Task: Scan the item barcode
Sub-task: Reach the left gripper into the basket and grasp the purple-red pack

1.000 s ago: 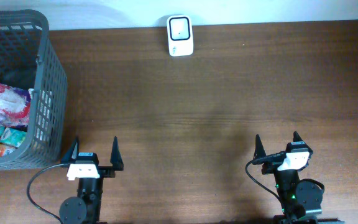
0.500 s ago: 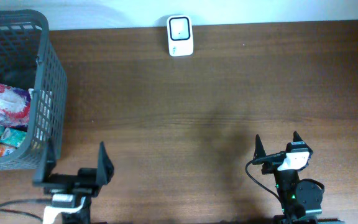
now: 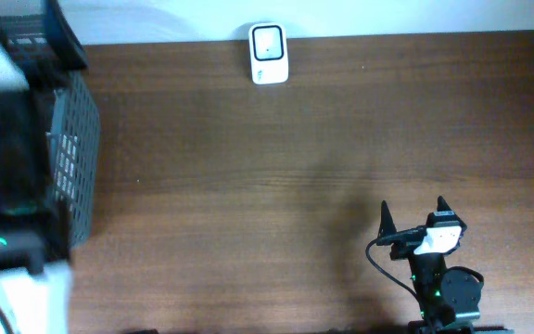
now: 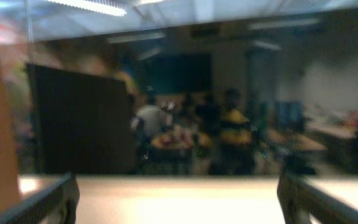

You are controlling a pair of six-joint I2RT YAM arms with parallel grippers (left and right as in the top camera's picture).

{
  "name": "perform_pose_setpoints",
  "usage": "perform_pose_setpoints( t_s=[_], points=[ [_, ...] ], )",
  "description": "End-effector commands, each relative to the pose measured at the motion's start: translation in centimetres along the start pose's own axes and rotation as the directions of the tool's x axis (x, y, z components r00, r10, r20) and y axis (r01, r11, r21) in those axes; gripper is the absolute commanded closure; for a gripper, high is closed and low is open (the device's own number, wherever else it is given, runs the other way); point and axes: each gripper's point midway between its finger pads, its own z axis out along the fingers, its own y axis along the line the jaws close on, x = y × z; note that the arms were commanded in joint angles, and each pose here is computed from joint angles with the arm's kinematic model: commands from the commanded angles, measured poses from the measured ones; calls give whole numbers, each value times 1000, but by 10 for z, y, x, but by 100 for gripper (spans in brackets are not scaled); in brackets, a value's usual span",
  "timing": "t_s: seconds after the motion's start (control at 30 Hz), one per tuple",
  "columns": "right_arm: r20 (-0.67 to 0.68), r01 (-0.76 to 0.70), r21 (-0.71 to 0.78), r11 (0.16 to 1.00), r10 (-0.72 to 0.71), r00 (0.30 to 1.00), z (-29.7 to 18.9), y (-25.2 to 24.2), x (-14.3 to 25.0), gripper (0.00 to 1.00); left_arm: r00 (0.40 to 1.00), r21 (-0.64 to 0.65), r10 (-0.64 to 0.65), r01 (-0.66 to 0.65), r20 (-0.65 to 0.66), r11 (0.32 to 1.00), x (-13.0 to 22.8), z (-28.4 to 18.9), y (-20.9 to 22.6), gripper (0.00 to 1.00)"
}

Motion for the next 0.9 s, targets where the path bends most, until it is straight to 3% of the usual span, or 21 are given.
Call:
perform_pose_setpoints(
  t_s=[0.0, 0.13, 0.23, 0.27, 0.3, 0.4, 0.57, 0.67, 0.77, 0.83, 0.87],
  points=[
    [-5, -1, 12, 1000, 1, 1000, 0, -3, 3, 1, 956, -163, 37, -87, -291, 983, 28, 51, 76, 1],
    [-5, -1, 12, 1000, 1, 1000, 0, -3, 3, 1, 759, -242, -87, -95, -645, 966, 125, 45, 155, 1],
    [-6, -1, 12, 1000, 1, 1000, 0, -3, 4, 1, 641, -202, -36, -188, -767, 961, 173, 33, 185, 1],
    [-5, -1, 12, 1000, 1, 1000, 0, -3, 3, 1, 577, -155, -1, -217, -816, 964, 194, 27, 190, 1],
    [-5, -1, 12, 1000, 1, 1000, 0, -3, 3, 1, 537, -123, 17, -224, -843, 967, 210, 26, 191, 1],
    [-5, -1, 12, 1000, 1, 1000, 0, -3, 3, 1, 493, -113, 3, -207, -870, 972, 242, 33, 196, 1],
    [-5, -1, 12, 1000, 1, 1000, 0, -3, 3, 1, 317, -134, -38, -288, -948, 948, 317, 23, 223, 1],
    [-5, -1, 12, 1000, 1, 1000, 0, -3, 3, 1, 213, -36, 27, -286, -977, 957, 354, 14, 222, 1],
    [-5, -1, 12, 1000, 1, 1000, 0, -3, 3, 1, 84, -19, 14, -385, -996, 923, 383, -6, 239, 4],
    [-5, -1, 12, 1000, 1, 1000, 0, -3, 3, 1, 53, 10, 32, -376, -998, 927, 399, -11, 237, 4],
    [-5, -1, 12, 1000, 1, 1000, 0, -3, 3, 1, 9, 87, 95, -329, -995, 940, 418, -20, 228, 5]
  ],
)
